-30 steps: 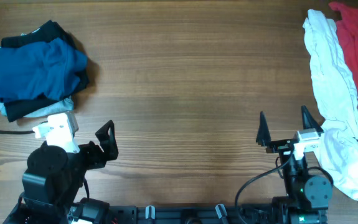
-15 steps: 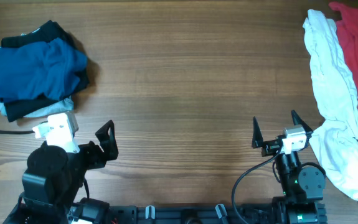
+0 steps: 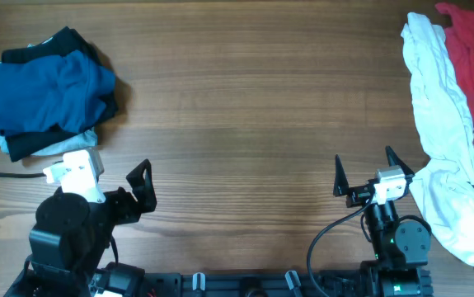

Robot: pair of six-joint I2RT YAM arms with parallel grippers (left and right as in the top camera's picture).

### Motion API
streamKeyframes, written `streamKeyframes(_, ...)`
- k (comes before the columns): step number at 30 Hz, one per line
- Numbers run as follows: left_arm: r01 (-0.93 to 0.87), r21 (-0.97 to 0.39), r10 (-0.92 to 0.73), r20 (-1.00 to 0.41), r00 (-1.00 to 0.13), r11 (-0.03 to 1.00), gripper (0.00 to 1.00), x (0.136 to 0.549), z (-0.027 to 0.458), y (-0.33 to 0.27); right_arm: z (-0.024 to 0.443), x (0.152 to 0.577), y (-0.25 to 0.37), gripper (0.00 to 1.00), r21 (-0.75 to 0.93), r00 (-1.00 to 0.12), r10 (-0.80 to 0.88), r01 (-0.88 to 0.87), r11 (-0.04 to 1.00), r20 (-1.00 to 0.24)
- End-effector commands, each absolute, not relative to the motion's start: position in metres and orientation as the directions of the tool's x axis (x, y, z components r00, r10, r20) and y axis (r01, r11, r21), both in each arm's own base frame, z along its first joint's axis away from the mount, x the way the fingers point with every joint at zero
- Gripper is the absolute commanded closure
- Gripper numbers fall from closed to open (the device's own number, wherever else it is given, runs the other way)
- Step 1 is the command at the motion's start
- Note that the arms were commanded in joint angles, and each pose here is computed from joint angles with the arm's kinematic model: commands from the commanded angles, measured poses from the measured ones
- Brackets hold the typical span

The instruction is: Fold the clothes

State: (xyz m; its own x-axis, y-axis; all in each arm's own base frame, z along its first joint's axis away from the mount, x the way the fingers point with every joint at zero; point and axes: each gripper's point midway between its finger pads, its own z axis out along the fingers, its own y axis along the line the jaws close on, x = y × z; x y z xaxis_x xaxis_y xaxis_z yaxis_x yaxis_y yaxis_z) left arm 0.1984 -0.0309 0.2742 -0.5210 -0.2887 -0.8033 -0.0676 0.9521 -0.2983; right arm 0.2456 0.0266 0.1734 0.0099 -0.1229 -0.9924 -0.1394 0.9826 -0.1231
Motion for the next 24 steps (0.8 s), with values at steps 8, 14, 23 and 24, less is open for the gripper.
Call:
streamKeyframes(8,-0.083,-0.298,-0.297,-0.803,-0.517,0.951,0.0,0.199,0.272,-0.029,0.177,0.245,0.028,0.0,-0.106,0.024,-0.103,-0.148,0.983,-0.994)
streamKeyframes(14,-0.083,-0.298,-0.297,-0.803,-0.517,0.951,0.0,0.199,0.272,-0.029,0.177,0.245,0.028,0.0,-0.106,0.024,-0.104,-0.147,0.983,-0.994)
streamKeyframes(23,-0.173,-0.241,-0.297,-0.775,-0.559,0.955,0.0,0.185,0.253,-0.007,0.177,0.245,0.028,0.0,-0.106,0.024,-0.104,-0.147,0.983,-0.994)
streamKeyframes(24,-0.195,-0.241,-0.309,-0.765,-0.565,0.951,0.0,0.181,0.248,-0.004,0.177,0.245,0.028,0.0,-0.106,0.024,-0.103,-0.148,0.983,-0.994)
